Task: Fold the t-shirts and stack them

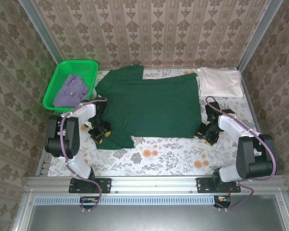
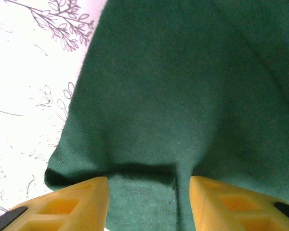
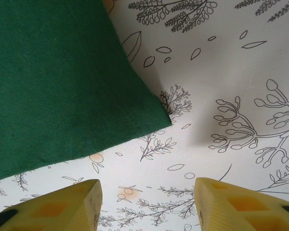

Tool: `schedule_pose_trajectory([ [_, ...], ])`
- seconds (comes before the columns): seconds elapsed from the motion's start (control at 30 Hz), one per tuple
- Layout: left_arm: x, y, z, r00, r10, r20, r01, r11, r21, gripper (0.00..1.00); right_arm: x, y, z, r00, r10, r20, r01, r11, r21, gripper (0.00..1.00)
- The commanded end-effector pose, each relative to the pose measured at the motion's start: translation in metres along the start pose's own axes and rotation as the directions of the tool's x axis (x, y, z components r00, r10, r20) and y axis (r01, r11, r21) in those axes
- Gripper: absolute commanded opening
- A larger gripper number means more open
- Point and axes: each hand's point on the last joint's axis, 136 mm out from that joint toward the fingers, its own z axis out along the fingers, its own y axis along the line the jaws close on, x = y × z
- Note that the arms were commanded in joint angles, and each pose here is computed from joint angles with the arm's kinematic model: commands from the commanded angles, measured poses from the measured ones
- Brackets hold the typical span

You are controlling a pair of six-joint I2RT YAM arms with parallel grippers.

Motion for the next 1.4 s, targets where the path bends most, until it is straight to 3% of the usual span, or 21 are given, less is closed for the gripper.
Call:
schedule_pose_trajectory([
  [0.0,0.0,0.005,0.006,1.0,-0.015,-0.011,0.015,1.0,-0.021,0.49,0.001,0.001,-0.003,1.0,0.001,0.016,0.0,1.0,-0.012,0.55],
  [0.53,0.002,0.009,0.009,1.0,0.018,-0.004,-0.018,0.999,-0.03,0.27,-0.002,-0.003,-0.003,0.999,0.02,0.029,-0.02,1.0,0.001,0.54],
  [1.17,0.013,0.018,-0.01,0.993,0.11,0.032,-0.109,0.994,-0.019,0.23,-0.014,-0.026,-0.008,0.982,0.169,0.088,-0.168,0.986,-0.019,0.54],
  [1.37,0.015,0.017,-0.008,0.992,0.126,0.028,-0.126,0.992,-0.006,0.14,-0.023,-0.028,0.001,0.973,0.215,0.082,-0.212,0.976,-0.043,0.52],
])
